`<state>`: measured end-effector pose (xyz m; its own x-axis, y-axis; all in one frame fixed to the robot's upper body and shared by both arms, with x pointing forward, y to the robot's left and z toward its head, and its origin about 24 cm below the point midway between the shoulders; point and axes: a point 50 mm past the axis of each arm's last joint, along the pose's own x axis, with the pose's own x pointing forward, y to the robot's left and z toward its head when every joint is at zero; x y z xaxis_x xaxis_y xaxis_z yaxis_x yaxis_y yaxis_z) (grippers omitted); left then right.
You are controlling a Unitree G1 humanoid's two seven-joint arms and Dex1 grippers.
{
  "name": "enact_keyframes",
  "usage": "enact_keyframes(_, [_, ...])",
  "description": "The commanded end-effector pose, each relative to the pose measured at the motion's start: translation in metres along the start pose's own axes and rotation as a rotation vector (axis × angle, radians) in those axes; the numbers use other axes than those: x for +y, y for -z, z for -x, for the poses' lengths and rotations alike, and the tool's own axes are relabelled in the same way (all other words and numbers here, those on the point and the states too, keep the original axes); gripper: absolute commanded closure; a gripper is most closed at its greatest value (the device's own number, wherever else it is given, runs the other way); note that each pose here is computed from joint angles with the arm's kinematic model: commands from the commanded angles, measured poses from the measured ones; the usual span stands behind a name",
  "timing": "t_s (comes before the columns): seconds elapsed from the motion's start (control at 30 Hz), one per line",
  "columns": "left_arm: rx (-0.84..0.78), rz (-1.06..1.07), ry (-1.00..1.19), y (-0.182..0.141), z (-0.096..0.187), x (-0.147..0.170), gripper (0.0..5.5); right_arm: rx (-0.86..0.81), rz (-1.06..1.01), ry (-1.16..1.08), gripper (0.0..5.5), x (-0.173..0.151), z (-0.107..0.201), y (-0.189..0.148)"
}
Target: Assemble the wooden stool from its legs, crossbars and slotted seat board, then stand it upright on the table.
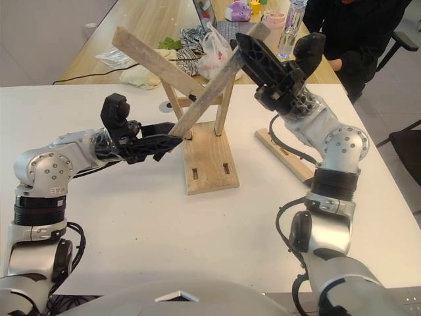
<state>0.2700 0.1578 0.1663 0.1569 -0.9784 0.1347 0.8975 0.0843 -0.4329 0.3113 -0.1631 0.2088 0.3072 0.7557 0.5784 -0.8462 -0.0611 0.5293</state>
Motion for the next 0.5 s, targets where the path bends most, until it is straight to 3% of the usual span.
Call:
enact_keyframes(0.03, [-0.109, 0.063, 0.022, -0.01, 0.012, -0.005, 2.42, -0.035, 0.115, 0.12, 3.44, -0.014, 0.023, -0.029])
enact_keyframes(0.17, [-0.13, 0.102, 0.022, -0.008, 0.019, -0.009, 2.42, 0.017, 0.185, 0.148, 3.44, -0.023, 0.04, -0.033])
enact_keyframes(0.37, [-0.147, 0.124, -0.023, 0.001, 0.02, -0.006, 2.42, 0.251, 0.275, 0.207, 3.44, -0.038, 0.062, -0.019])
enact_keyframes(0.5, [-0.152, 0.133, -0.035, 0.007, 0.019, -0.004, 2.42, 0.278, 0.311, 0.234, 3.44, -0.041, 0.064, -0.031])
